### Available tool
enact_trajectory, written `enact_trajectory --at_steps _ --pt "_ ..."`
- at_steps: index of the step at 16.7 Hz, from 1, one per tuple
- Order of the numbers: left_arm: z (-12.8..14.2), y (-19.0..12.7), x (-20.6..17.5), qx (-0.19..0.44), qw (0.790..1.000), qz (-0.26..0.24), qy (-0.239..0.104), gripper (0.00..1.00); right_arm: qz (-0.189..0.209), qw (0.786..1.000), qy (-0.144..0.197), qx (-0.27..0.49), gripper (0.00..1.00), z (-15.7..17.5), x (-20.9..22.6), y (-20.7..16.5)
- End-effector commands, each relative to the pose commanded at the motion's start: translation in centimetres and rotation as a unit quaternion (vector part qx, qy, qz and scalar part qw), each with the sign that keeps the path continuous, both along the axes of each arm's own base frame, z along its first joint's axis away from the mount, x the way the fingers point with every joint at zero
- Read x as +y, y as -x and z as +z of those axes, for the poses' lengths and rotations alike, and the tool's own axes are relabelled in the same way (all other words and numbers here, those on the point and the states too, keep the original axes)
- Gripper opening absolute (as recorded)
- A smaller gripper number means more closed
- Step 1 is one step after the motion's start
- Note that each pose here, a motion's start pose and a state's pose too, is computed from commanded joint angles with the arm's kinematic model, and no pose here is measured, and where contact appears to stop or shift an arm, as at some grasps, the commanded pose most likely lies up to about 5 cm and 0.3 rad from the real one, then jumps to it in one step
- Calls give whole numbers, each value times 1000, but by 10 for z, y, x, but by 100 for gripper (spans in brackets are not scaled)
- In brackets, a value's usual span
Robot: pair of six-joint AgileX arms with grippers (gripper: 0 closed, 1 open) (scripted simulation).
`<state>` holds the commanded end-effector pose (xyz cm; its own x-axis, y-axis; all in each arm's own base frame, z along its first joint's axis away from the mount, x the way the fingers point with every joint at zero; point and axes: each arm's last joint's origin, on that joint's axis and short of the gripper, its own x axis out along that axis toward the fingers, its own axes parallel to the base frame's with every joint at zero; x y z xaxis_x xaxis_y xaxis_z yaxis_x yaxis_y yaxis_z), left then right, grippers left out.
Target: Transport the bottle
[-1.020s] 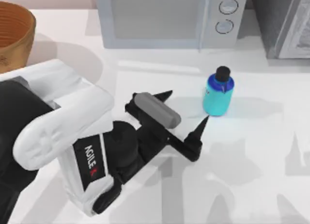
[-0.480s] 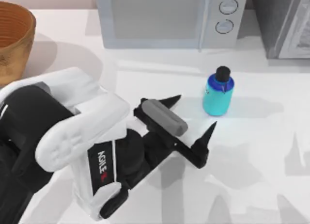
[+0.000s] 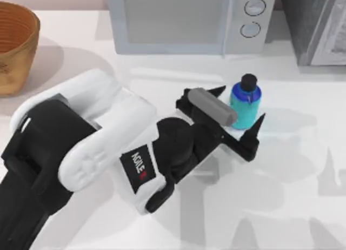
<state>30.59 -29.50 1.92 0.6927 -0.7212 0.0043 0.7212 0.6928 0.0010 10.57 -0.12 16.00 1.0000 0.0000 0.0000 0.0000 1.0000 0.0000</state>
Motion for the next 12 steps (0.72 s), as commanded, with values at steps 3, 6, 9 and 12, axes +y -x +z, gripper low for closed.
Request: enact_trajectory --at_steps 3,6,9,12 --pt "3 -18 -19 0 1000 0 0 100 0 1000 0 0 100 0 0 0" --pt "4 -22 -24 1 1000 0 -1 100 0 1000 0 0 100 0 0 0" --pt "4 -22 -24 1 1000 0 -1 100 0 1000 0 0 100 0 0 0" --pt "4 -22 -24 1 1000 0 -1 77 0 1000 0 0 100 0 0 0"
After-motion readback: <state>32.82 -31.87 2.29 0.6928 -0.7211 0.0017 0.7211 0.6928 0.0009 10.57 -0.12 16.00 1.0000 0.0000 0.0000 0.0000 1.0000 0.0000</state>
